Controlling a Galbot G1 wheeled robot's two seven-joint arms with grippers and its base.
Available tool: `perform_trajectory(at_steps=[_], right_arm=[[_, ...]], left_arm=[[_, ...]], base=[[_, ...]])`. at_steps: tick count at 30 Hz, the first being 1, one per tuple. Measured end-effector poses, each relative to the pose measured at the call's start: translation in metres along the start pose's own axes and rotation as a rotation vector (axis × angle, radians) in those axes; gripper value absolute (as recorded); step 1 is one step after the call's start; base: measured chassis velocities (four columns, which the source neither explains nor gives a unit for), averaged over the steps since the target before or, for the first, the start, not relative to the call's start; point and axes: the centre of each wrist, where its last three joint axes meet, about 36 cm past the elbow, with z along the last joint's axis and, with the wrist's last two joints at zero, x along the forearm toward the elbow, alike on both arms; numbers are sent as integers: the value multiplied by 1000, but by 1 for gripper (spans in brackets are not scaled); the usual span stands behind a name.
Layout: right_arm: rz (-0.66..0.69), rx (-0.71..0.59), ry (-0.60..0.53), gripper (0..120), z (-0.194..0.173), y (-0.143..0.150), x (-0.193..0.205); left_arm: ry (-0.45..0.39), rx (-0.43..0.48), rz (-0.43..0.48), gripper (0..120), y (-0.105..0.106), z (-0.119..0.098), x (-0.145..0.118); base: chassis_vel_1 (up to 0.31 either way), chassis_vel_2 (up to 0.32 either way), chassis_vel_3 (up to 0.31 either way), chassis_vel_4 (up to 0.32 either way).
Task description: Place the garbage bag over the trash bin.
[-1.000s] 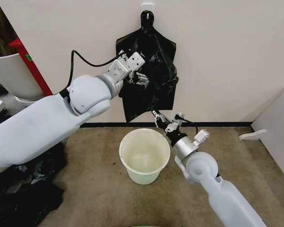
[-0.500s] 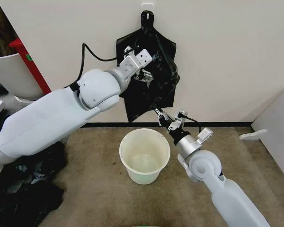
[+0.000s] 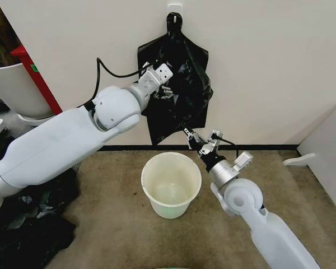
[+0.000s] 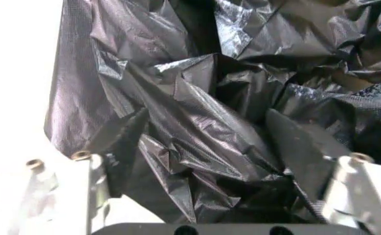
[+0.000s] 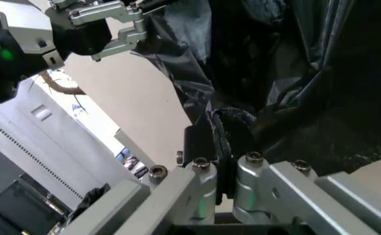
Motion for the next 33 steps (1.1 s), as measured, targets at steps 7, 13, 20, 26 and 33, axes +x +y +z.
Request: perform_trajectory(at_steps=[7,13,20,26,33], right_arm=[[11,5,-3,0,-1,-2,4],[15,6,-8,0,-2,-1,5],[21,7,-10,0,-3,-2,9],[30,12,-10,0,-3,-2,14],[29,20,-11,0,-2,-1,15]], left_arm=[[20,7,-11,41,5,10,3],[35,15,-24,22,11,16,6],[45,30,-58,0,21,22,9],[58,65,-109,0,31,29,15],[74,189,-202,0,53,41,24]], base=[[0,0,0,0],[0,0,0,0],[0,0,0,0],[0,0,0,0],[0,0,0,0]])
